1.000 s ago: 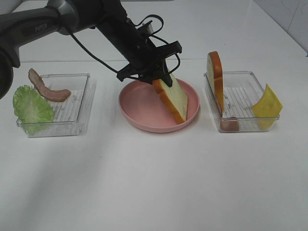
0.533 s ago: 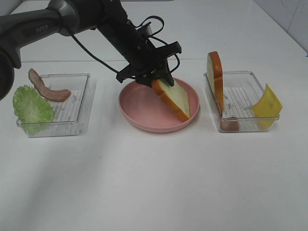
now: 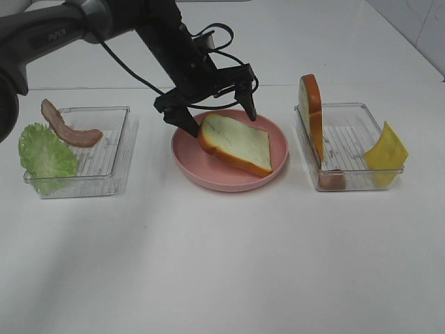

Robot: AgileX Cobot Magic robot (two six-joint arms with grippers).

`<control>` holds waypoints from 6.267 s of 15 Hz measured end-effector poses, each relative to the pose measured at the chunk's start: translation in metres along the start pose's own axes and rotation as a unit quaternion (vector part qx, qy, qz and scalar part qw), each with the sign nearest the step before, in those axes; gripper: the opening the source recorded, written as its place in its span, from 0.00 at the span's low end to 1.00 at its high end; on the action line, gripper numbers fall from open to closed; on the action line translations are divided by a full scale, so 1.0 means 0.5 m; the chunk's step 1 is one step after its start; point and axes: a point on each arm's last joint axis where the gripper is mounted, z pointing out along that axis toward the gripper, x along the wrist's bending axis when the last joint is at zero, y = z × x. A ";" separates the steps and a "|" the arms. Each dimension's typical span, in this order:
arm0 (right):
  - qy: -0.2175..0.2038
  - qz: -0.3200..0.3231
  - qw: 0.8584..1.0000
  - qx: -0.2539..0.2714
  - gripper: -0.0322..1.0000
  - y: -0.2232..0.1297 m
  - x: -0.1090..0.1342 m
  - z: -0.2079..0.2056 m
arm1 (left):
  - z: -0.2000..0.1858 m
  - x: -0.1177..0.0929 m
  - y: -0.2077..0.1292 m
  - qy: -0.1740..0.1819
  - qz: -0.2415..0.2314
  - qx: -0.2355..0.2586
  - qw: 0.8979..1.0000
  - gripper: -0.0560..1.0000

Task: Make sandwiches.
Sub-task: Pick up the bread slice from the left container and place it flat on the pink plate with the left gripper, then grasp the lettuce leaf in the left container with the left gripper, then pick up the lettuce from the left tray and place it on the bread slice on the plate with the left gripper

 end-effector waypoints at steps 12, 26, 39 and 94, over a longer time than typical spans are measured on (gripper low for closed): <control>0.000 0.000 1.000 0.000 0.99 0.000 0.000 0.000 | -0.317 -0.066 -0.004 0.109 0.127 -0.163 0.972 0.99; 0.000 0.000 1.000 0.000 0.99 0.000 0.000 0.000 | -0.448 0.287 -0.158 0.212 -0.030 -0.043 0.976 0.99; 0.001 0.000 1.000 0.000 0.99 0.000 0.000 0.000 | -0.317 0.391 -0.153 0.200 -0.045 -0.011 0.979 0.99; 0.001 0.000 1.000 0.000 0.99 0.000 0.000 0.000 | 0.057 -0.020 -0.065 -0.123 -0.014 -0.076 0.989 0.05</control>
